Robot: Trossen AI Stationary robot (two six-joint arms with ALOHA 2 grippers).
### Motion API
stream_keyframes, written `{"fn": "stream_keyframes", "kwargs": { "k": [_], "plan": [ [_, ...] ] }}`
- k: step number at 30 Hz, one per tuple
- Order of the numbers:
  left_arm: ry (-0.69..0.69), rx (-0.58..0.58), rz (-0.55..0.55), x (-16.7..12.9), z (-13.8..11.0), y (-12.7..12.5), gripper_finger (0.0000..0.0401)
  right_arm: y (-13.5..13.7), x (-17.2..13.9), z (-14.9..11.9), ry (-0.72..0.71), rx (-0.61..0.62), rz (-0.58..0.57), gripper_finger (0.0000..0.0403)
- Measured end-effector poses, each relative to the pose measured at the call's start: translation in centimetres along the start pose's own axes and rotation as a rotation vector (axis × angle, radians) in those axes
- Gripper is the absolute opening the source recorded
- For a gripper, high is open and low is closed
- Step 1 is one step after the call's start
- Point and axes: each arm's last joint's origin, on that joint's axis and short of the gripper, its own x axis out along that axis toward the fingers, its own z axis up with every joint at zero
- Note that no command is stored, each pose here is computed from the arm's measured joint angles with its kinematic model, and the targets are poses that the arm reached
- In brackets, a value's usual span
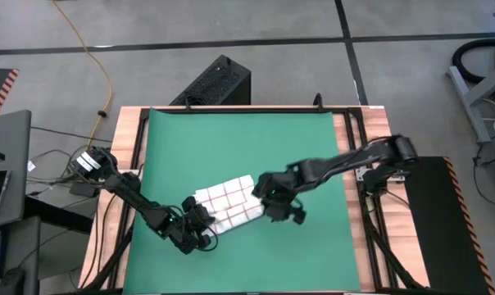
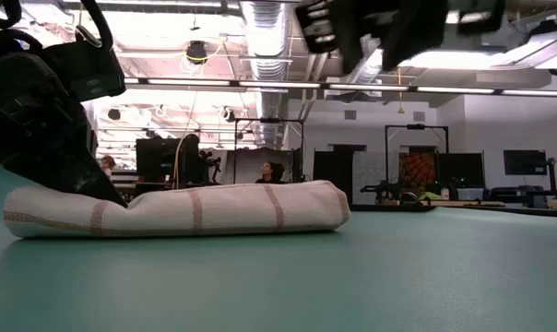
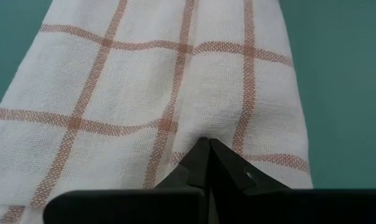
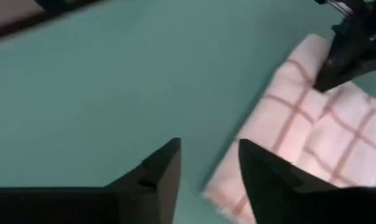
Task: Roll towel
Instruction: Roll the white towel
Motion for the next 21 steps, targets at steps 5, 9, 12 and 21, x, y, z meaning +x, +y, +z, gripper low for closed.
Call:
{"fn": "stream_keyframes", "kwargs": {
  "k": [5, 9, 12, 21],
  "plan": [
    [0.005, 0.004, 0.003, 0.0, 0.0, 0.0, 0.0000, -0.8, 3.5, -0.6, 0.102, -0.030, -0.089, 0.0224],
    [0.007, 0.005, 0.004, 0.0, -0.1, 0.1, 0.0000, -1.4, 5.3, -1.9, 0.143, -0.003, -0.072, 0.0226],
    [0.010, 0.006, 0.005, 0.0, -0.1, 0.1, 0.0000, -1.8, 6.6, -3.0, 0.175, 0.036, -0.049, 0.0222],
    [0.013, 0.006, 0.004, 0.0, -0.1, 0.1, 0.0000, -3.2, 8.3, -6.4, 0.269, 0.216, -0.037, 0.0211]
  ]
}}
